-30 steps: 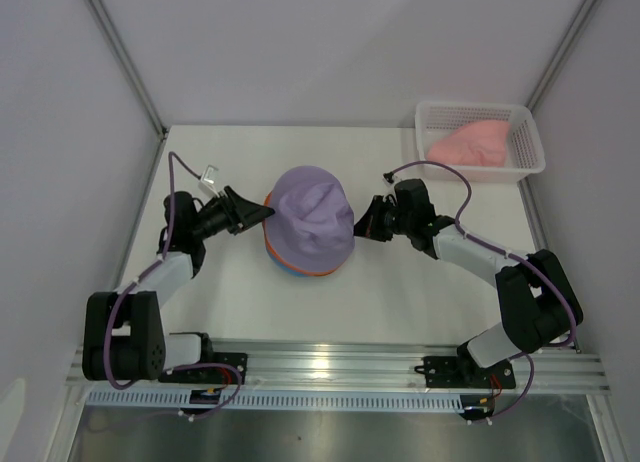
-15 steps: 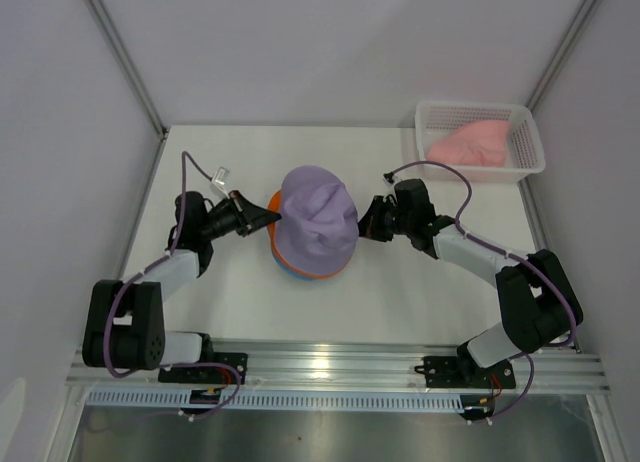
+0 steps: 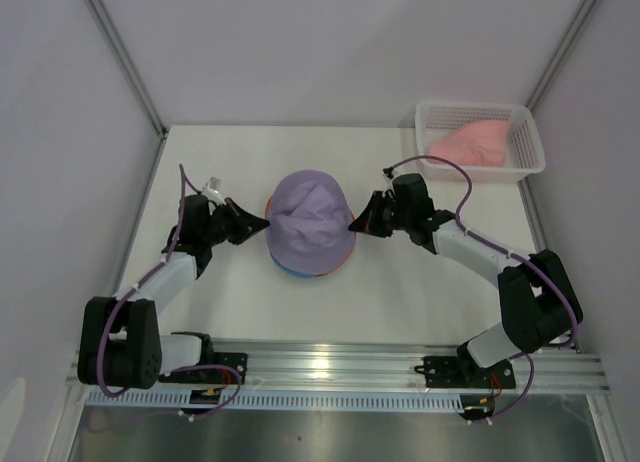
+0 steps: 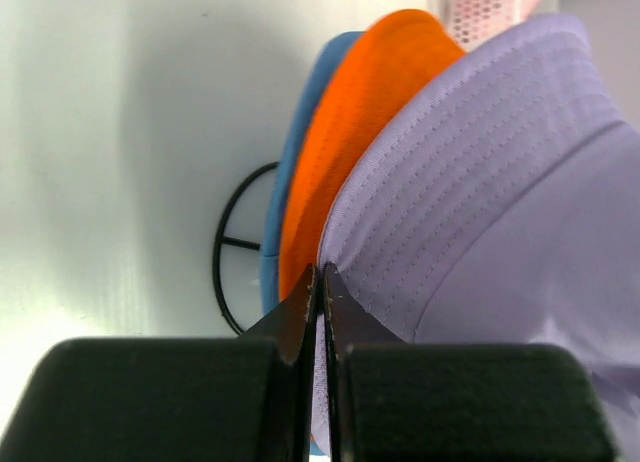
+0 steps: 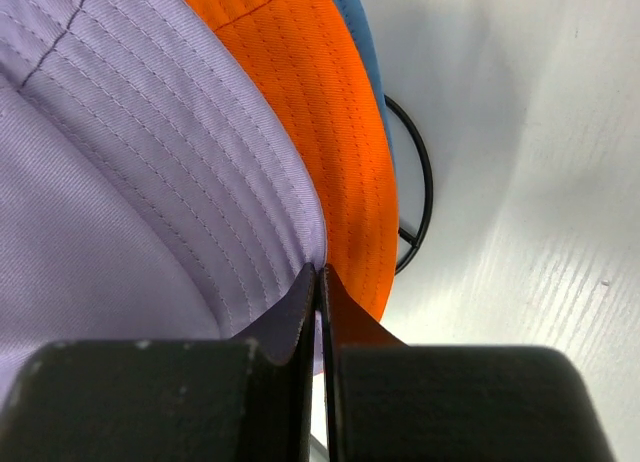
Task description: Stack the hats
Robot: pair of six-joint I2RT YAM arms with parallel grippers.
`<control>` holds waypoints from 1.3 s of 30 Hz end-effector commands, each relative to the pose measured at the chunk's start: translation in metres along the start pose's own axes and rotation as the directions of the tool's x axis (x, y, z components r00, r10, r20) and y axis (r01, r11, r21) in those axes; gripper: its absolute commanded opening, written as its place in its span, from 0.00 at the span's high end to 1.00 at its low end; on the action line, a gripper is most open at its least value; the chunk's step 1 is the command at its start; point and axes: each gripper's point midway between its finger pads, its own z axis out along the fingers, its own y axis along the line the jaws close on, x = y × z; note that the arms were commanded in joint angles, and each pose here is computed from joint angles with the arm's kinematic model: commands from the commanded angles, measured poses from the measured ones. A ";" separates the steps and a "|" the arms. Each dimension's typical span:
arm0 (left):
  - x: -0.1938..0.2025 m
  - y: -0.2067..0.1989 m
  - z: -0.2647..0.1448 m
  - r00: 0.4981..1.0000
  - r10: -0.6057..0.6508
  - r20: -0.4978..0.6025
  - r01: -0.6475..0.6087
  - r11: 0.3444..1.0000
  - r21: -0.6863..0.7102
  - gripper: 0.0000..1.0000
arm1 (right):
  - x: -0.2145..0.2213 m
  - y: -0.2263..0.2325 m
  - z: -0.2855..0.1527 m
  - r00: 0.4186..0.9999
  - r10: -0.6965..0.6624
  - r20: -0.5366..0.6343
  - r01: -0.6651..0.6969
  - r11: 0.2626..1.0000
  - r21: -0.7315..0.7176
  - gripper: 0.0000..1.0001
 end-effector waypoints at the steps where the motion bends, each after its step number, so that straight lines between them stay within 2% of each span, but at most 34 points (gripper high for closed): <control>1: 0.018 0.059 0.002 0.998 -0.054 -0.034 0.043 0.966 -0.256 0.99 | 0.007 -0.012 0.003 0.999 0.007 -0.034 -0.005 0.998 0.065 1.00; 9: 0.042 0.068 0.006 0.993 -0.045 -0.106 0.011 0.953 -0.304 0.99 | 0.026 -0.029 0.013 0.995 0.024 -0.098 -0.014 0.995 0.101 1.00; 16: 0.036 0.043 -0.003 0.995 0.030 -0.099 -0.051 0.975 -0.217 0.99 | 0.032 -0.032 0.014 0.991 0.019 -0.130 -0.005 0.994 0.109 1.00; 19: 0.024 0.023 -0.013 0.992 0.089 -0.086 -0.103 0.978 -0.182 0.96 | 0.018 -0.017 0.002 0.996 -0.020 -0.092 0.028 0.996 0.086 0.78; 20: 0.019 0.013 -0.019 0.992 0.111 -0.068 -0.121 0.979 -0.166 0.89 | 0.016 -0.013 -0.004 0.995 -0.034 -0.093 0.043 0.995 0.087 0.62; 22: 0.003 -0.007 -0.026 0.986 0.164 -0.035 -0.167 0.976 -0.141 0.78 | -0.006 0.008 -0.019 0.996 -0.081 -0.036 0.083 0.994 0.068 0.48; 23: 0.003 -0.009 -0.033 0.985 0.167 -0.043 -0.172 0.973 -0.157 0.69 | -0.015 0.012 -0.026 0.994 -0.112 -0.019 0.113 0.991 0.074 0.40; 24: -0.015 -0.030 -0.042 0.975 0.223 0.011 -0.220 0.966 -0.140 0.64 | -0.021 0.010 -0.035 0.993 -0.114 -0.013 0.115 0.987 0.112 0.36; 25: -0.021 -0.037 -0.048 0.970 0.242 0.029 -0.235 0.961 -0.143 0.46 | -0.044 0.027 -0.050 0.989 -0.142 0.048 0.136 0.986 0.097 0.27; 26: -0.021 -0.038 -0.055 0.968 0.250 0.021 -0.243 0.956 -0.162 0.34 | -0.050 0.028 -0.059 0.989 -0.142 0.051 0.135 0.984 0.116 0.24; 27: -0.035 -0.053 -0.066 0.951 0.300 0.068 -0.286 0.944 -0.164 0.27 | -0.061 0.030 -0.069 0.985 -0.157 0.072 0.148 0.982 0.120 0.22; 28: -0.046 -0.067 -0.075 0.940 0.327 0.098 -0.309 0.937 -0.161 0.07 | -0.089 0.039 -0.088 0.976 -0.164 0.146 0.147 0.982 0.119 0.19; 29: -0.046 -0.067 -0.081 0.939 0.333 0.084 -0.314 0.931 -0.183 0.01 | -0.098 0.037 -0.099 0.974 -0.160 0.162 0.139 0.981 0.134 0.18; 32: -0.070 -0.097 -0.106 0.901 0.405 0.158 -0.373 0.907 -0.196 0.01 | -0.154 0.028 -0.143 0.931 -0.207 0.301 0.148 0.967 0.206 0.13; 34: -0.084 -0.115 -0.126 0.872 0.446 0.202 -0.404 0.888 -0.219 0.00 | -0.188 0.006 -0.168 0.888 -0.263 0.377 0.140 0.936 0.323 0.07; 37: -0.096 -0.133 -0.146 0.832 0.497 0.248 -0.445 0.864 -0.237 0.00 | -0.245 -0.037 -0.204 0.825 -0.305 0.476 0.061 0.885 0.461 0.02; 39: -0.100 -0.144 -0.155 0.807 0.526 0.269 -0.477 0.849 -0.229 0.00 | -0.281 -0.085 -0.219 0.799 -0.293 0.525 -0.031 0.853 0.522 0.02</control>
